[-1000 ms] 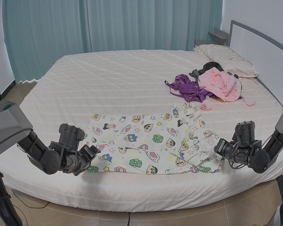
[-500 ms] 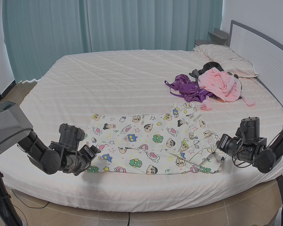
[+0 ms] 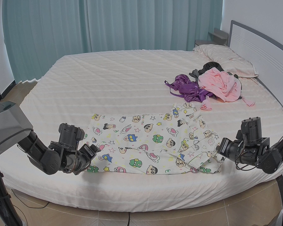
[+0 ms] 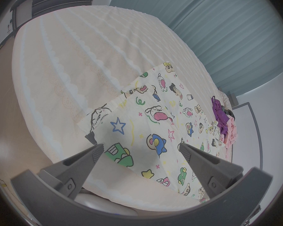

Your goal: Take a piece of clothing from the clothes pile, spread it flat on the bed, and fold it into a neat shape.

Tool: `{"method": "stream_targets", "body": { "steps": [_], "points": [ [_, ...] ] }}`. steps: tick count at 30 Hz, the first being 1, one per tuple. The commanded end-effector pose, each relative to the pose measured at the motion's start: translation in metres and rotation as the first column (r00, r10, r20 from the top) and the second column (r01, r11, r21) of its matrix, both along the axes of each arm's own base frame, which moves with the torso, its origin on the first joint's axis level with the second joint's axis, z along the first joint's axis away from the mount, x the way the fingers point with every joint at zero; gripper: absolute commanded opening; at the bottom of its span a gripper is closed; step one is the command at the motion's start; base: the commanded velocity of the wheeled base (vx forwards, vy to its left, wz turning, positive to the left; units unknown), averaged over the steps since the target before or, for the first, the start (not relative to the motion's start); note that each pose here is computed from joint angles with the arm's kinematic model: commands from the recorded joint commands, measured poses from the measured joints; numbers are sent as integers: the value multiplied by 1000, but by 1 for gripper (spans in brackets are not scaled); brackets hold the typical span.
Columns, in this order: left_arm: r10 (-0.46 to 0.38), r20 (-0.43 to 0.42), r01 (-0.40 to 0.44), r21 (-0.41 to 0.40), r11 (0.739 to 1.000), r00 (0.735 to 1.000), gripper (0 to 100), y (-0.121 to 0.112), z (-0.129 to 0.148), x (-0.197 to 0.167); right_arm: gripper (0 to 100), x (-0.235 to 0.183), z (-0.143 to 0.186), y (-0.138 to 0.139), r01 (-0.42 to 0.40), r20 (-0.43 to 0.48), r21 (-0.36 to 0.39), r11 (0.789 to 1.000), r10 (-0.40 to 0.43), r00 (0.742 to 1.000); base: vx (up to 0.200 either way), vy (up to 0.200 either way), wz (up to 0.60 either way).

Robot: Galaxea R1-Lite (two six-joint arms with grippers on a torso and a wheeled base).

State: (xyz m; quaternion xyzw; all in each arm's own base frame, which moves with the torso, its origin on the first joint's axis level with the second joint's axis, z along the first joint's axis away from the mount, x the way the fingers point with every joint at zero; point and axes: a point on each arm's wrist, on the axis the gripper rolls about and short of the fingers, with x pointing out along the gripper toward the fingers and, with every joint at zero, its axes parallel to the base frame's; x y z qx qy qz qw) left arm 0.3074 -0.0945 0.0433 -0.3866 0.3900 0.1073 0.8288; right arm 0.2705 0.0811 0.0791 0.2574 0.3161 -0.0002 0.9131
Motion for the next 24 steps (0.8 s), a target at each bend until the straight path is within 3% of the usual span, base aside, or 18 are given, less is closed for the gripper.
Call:
{"method": "stream_targets", "body": {
  "steps": [1, 15, 22, 23, 24],
  "points": [
    [1, 4, -1, 0, 1000, 1000, 100, 0, -1, 0, 0, -5, 2, 3, -18, -16, -7, 1000, 18, 1000, 0, 0, 0],
    [-1, -8, 1, 4, 1000, 1000, 100, 0, -5, 0, 0, -20, -4, 8, -74, -152, -66, 995, 63, 986, 0, 0, 0],
    [-1, -9, 1, 5, 1000, 1000, 100, 0, -5, 0, 0, -20, -8, 8, -87, -178, -83, 993, 71, 981, 0, 0, 0],
    [-1, -9, 1, 5, 1000, 1000, 100, 0, -5, 0, 100, -20, -8, 8, -87, -178, -83, 993, 71, 981, 0, 0, 0],
    [-1, -9, 1, 5, 1000, 1000, 100, 0, -5, 0, 100, -19, -10, 9, -86, -182, -83, 993, 70, 981, 0, 0, 0]
  ]
}}
